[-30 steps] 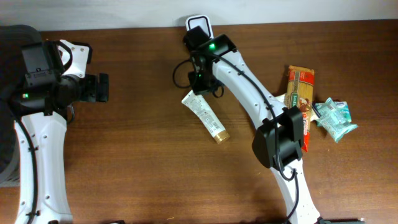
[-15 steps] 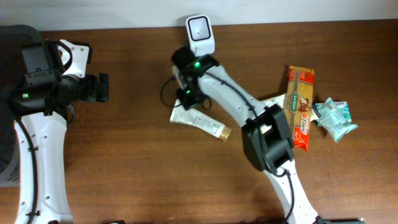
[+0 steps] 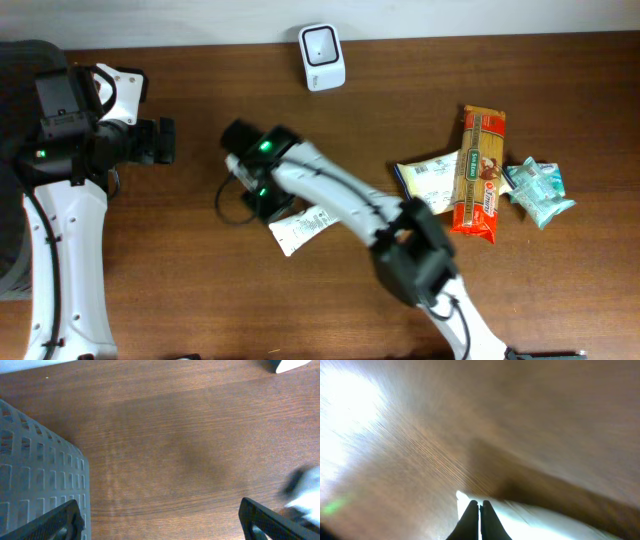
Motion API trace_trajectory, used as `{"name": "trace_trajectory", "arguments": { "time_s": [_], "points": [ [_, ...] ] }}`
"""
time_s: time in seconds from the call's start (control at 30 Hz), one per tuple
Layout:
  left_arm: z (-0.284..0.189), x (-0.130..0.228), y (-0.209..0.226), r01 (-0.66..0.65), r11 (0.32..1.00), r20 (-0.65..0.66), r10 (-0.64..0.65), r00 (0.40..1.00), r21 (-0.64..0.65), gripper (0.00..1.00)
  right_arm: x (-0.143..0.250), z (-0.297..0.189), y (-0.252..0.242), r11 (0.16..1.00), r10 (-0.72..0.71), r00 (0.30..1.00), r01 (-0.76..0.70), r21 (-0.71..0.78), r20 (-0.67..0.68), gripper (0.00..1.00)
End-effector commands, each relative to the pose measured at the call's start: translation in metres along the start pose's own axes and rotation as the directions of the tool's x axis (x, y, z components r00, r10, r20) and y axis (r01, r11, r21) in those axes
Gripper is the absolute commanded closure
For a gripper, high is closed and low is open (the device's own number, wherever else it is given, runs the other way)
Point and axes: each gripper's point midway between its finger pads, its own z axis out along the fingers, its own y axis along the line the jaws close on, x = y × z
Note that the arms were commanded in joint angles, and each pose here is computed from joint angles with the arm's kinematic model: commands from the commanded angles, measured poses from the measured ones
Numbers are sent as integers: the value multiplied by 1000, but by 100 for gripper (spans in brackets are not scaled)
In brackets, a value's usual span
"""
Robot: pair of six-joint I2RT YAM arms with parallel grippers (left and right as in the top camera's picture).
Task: Scan the item barcode
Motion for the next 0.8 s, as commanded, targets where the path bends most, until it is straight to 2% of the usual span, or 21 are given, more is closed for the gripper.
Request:
{"name": "trace_trajectory", "arguments": {
  "time_s": [0.0, 0.07, 0.13, 0.23, 0.37, 0.57, 0.77],
  "points": [
    [-8, -4, 1, -11, 1000, 23, 11, 1000, -3, 1, -3, -136, -38, 974, 223, 944, -225, -19, 245, 96],
    [-8, -4, 1, -11, 1000, 23, 11, 1000, -3, 1, 31, -171, -76, 911, 397, 888, -412, 15, 231, 96],
    [-8, -4, 1, -11, 1000, 23, 11, 1000, -3, 1, 59, -176, -97, 879, 458, 873, -472, 61, 167, 96],
    [-8, -4, 1, -11, 1000, 23, 11, 1000, -3, 1, 91, -178, -118, 839, 516, 852, -523, 149, 87, 96],
    [-8, -4, 1, -11, 1000, 23, 11, 1000, -3, 1, 109, -174, -111, 851, 510, 860, -504, 150, -3, 96],
    [-8, -4, 1, -11, 1000, 23, 11, 1000, -3, 1, 152, -112, -103, 843, 536, 815, -503, 193, -219, 96],
    [-8, -4, 1, -11, 1000, 23, 11, 1000, -3, 1, 172, -60, -97, 821, 571, 768, -541, 185, -288, 96]
  ]
}}
